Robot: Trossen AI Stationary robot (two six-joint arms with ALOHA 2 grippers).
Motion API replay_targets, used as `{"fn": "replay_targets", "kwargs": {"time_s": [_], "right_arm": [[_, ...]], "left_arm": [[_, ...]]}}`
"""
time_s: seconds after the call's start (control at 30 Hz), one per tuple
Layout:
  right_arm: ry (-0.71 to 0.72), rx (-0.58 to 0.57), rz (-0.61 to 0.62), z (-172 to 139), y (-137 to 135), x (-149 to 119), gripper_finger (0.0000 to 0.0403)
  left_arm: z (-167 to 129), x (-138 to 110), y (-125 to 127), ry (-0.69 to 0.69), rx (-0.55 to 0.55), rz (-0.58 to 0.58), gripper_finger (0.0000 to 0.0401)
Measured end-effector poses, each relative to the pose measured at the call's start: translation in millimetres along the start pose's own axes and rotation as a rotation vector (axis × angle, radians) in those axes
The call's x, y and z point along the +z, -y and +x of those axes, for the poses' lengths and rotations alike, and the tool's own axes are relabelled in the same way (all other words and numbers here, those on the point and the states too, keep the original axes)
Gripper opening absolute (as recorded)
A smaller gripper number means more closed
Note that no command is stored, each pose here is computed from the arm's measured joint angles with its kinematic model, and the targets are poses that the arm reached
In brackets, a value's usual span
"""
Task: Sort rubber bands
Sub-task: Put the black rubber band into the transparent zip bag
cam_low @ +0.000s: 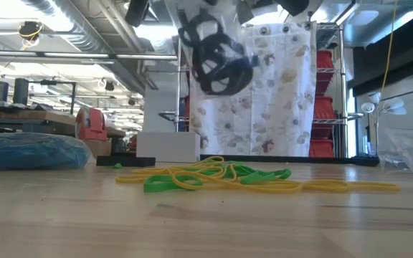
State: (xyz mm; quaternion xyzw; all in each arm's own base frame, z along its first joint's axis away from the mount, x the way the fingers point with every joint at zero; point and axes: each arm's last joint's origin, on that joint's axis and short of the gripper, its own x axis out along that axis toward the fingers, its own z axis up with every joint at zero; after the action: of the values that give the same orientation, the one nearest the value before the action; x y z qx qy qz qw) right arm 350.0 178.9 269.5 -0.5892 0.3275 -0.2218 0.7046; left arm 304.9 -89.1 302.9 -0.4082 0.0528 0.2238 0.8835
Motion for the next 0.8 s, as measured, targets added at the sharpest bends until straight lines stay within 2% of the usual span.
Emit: {"fn": "replay_targets", "kwargs": {"time_s": [0.33,0.57,0.8], "right_arm": [[-0.072,0.036,-0.221,2.4,-10.1,-15.6,0.0003],[-0.134,-0.022,-0.235,3.4,-9.5,-20.1,0.0003],[0.027,0.07,-0.194,4.6,-4.6,-4.4,0.0003]], "left_arm": [[1.4,1.1,-1.2,0.003,0.007,0.005,0.0001],[0.3,-0.7,-1.3,-0.006,0.01,0.026,0.0001],[1.7,-2.1,-1.5,-0.007,0.012,0.027,0.0001]]}}
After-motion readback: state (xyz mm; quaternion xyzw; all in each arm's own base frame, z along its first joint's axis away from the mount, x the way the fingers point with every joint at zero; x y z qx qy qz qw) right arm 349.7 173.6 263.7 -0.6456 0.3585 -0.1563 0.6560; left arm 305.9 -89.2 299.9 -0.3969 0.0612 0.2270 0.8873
